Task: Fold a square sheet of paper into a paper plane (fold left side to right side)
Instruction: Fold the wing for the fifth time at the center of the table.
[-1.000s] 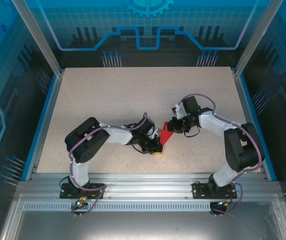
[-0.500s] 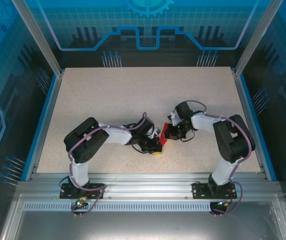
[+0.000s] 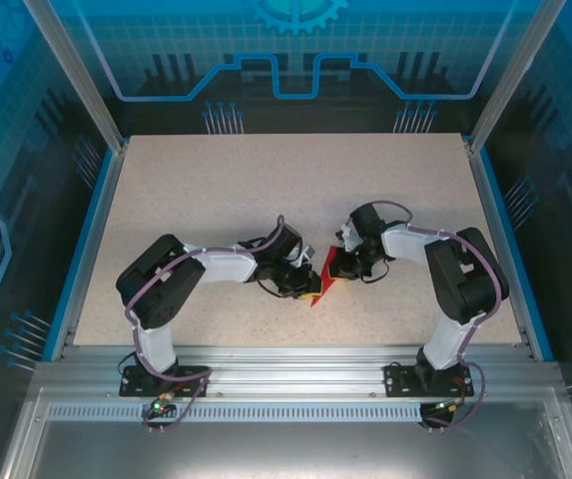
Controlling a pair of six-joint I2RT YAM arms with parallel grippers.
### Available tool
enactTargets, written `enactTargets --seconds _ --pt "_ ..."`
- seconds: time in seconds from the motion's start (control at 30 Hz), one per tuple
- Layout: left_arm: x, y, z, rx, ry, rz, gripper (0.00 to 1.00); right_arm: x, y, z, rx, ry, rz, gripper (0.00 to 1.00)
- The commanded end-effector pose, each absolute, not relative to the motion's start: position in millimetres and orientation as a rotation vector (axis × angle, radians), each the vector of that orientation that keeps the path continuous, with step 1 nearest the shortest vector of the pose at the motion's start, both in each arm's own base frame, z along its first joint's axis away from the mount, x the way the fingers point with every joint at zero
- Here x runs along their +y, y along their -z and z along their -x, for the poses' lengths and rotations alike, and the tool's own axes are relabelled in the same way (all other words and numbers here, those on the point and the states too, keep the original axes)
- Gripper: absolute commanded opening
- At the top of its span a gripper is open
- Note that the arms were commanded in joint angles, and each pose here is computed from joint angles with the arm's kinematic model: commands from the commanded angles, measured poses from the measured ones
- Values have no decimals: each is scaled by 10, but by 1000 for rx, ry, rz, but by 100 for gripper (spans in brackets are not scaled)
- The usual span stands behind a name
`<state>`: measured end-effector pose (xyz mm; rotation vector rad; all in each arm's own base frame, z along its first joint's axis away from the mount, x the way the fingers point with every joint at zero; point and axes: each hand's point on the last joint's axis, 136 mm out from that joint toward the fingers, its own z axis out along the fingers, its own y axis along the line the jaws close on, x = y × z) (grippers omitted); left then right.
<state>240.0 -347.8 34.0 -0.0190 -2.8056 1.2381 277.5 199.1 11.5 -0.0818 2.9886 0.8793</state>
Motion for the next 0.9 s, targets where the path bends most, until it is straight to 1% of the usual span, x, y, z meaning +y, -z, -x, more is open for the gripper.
enactTargets --seconds 0.0,0.07,0.2,0.33,0.43,0.53,0.63,0.87 --pt "-3526 -293 -2417 -2774 -1243 35 21 1955 -30 -2720 3032 -844 62 9" --pt "-3534 -250 -2416 -2770 -1229 33 22 1965 -50 -2727 3024 -855 65 9" --pt "-3441 -81 -2380 -2798 -1115 15 22 2020 -170 -2753 2986 -905 92 9" --pt "-3322 73 -2314 -2832 -974 5 21 2025 -364 -2776 2942 -927 130 9" --pt "-3259 143 -2267 -2864 -864 25 19 2041 -441 -2717 2944 -939 151 9" --pt "-3196 197 -2242 -2901 -738 47 17 2084 -407 -2615 2969 -947 154 9" --pt "-3199 222 -2229 -2908 -703 52 16 2107 -317 -2558 2995 -941 140 8" --pt "-3169 269 -2205 -2907 -656 42 14 2148 -207 -2603 3026 -942 140 8"
